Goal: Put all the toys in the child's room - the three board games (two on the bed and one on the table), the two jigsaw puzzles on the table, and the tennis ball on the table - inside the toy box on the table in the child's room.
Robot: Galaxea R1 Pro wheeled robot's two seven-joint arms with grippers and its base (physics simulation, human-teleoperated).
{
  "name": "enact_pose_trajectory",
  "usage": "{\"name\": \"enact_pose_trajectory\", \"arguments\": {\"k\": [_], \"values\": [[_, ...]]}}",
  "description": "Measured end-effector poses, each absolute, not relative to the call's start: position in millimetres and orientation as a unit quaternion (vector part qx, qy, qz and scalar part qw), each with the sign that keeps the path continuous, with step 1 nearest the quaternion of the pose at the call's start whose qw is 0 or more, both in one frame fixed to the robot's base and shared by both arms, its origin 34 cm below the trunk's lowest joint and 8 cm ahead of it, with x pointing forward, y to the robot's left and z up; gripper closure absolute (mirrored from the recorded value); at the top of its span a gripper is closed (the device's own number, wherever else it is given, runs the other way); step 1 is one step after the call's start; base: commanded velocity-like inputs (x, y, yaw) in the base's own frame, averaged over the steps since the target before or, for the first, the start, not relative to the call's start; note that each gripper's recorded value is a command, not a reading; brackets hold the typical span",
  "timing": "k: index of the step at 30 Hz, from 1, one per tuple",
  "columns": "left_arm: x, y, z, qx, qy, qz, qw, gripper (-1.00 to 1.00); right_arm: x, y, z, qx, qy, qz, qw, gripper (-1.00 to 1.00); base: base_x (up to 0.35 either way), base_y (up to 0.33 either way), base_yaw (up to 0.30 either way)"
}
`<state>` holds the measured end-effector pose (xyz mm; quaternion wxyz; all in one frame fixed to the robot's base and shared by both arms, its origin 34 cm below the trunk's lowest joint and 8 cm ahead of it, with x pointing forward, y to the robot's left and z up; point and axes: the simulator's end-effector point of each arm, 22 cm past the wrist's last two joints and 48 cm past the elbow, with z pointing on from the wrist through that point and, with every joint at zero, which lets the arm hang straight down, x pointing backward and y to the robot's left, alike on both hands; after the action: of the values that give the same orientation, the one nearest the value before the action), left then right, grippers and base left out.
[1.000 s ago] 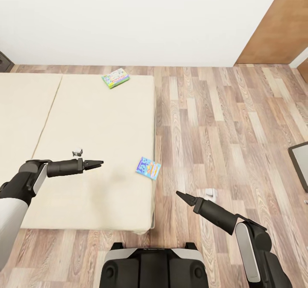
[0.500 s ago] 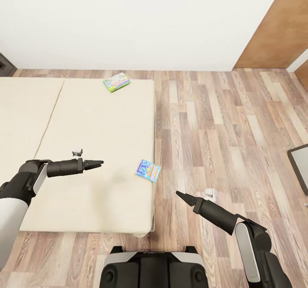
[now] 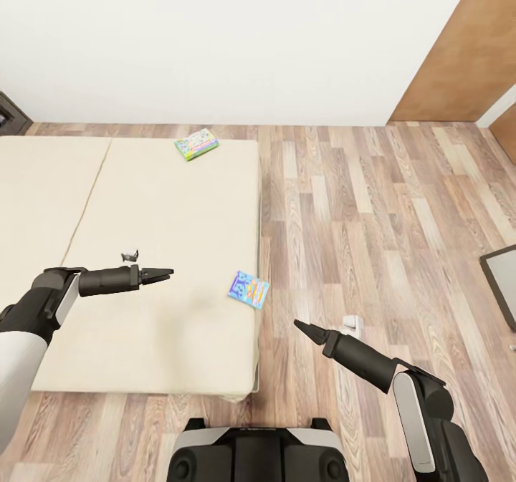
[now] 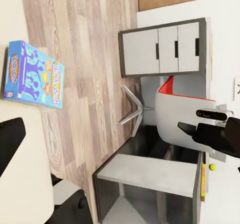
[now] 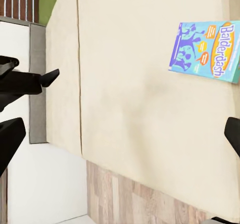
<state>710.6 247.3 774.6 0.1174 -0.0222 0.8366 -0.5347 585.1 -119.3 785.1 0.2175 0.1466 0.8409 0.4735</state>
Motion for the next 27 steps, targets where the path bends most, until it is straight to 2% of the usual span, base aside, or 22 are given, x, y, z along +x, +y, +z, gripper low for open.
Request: {"name": "enact_pose_trajectory", "arguments": {"k": [27], "values": [[719, 248, 801, -0.011, 0.834, -0.535, 0.136, -1.00, 594, -119, 806, 0.136, 0.836, 0.477, 0.236, -1.00, 0.000, 0.000, 0.000]]}}
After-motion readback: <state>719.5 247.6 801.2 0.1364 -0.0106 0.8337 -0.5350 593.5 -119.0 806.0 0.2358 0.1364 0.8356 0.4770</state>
